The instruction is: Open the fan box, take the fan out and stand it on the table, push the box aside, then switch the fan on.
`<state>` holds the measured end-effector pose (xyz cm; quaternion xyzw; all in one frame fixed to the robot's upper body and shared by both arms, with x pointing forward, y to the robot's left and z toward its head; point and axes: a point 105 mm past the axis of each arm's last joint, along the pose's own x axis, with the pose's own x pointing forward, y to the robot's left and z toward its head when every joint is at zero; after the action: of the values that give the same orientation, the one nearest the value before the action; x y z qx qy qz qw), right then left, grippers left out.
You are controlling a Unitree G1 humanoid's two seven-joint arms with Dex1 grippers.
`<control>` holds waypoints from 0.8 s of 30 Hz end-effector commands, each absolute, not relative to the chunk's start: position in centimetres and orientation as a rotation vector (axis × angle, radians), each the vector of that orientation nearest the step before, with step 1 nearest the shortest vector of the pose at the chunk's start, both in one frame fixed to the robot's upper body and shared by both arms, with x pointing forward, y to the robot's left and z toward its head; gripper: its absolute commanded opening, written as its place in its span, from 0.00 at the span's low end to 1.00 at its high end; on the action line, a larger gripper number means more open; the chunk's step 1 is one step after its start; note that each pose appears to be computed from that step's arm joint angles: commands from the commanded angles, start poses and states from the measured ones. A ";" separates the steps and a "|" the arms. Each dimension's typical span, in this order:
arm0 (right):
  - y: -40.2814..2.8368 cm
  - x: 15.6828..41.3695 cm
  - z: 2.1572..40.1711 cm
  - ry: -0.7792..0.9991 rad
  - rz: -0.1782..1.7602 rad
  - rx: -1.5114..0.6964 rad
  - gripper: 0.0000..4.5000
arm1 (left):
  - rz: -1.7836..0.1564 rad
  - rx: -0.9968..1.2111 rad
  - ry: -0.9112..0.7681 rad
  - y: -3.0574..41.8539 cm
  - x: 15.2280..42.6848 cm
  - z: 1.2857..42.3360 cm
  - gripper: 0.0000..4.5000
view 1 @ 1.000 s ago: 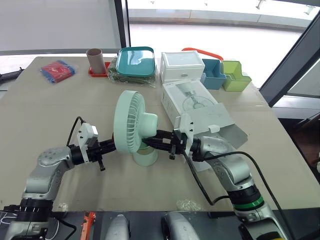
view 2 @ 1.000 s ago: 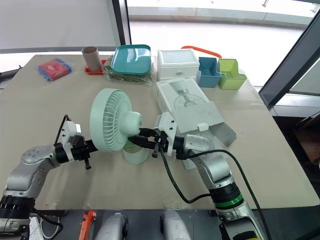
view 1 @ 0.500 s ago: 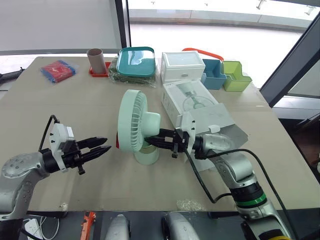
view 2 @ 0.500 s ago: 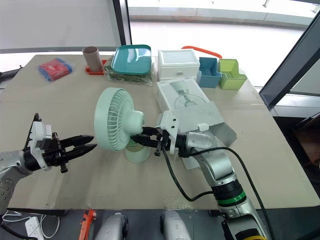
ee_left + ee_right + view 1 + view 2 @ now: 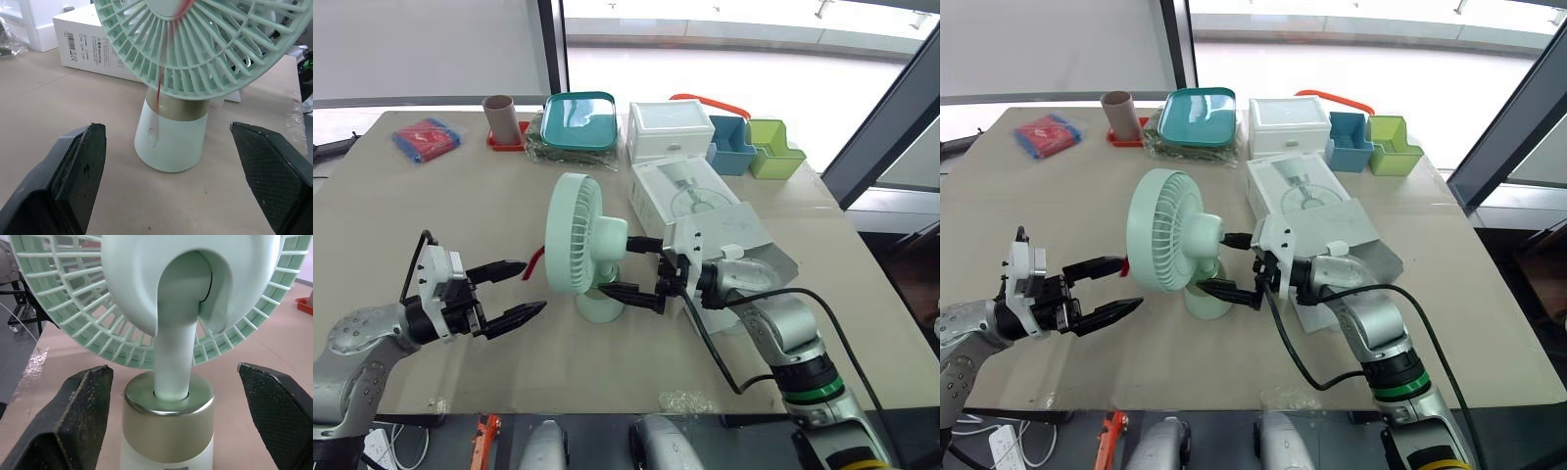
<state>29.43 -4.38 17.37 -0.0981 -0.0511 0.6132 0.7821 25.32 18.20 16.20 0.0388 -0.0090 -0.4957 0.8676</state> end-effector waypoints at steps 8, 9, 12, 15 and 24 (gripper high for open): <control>-7.4 26.7 20.6 -0.163 1.325 -0.288 1.00 | -1.050 0.114 -0.039 18.9 25.4 17.1 1.00; -7.9 26.6 21.0 -0.165 1.308 -0.296 1.00 | -1.041 0.114 -0.050 18.9 25.7 17.2 1.00; -9.2 26.4 22.1 -0.175 1.251 -0.316 1.00 | -0.986 0.129 -0.109 18.8 27.0 17.7 1.00; -10.8 27.1 23.0 -0.182 1.139 -0.329 1.00 | -0.916 0.130 -0.154 18.7 28.3 18.2 1.00; -14.3 26.4 22.6 -0.107 1.010 -0.344 1.00 | -0.906 0.144 -0.134 19.6 26.9 18.7 1.00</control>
<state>27.03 -14.37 21.02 -0.1483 -0.0216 0.4812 0.8637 27.30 18.89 17.30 0.0531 -0.0443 -0.4459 0.8924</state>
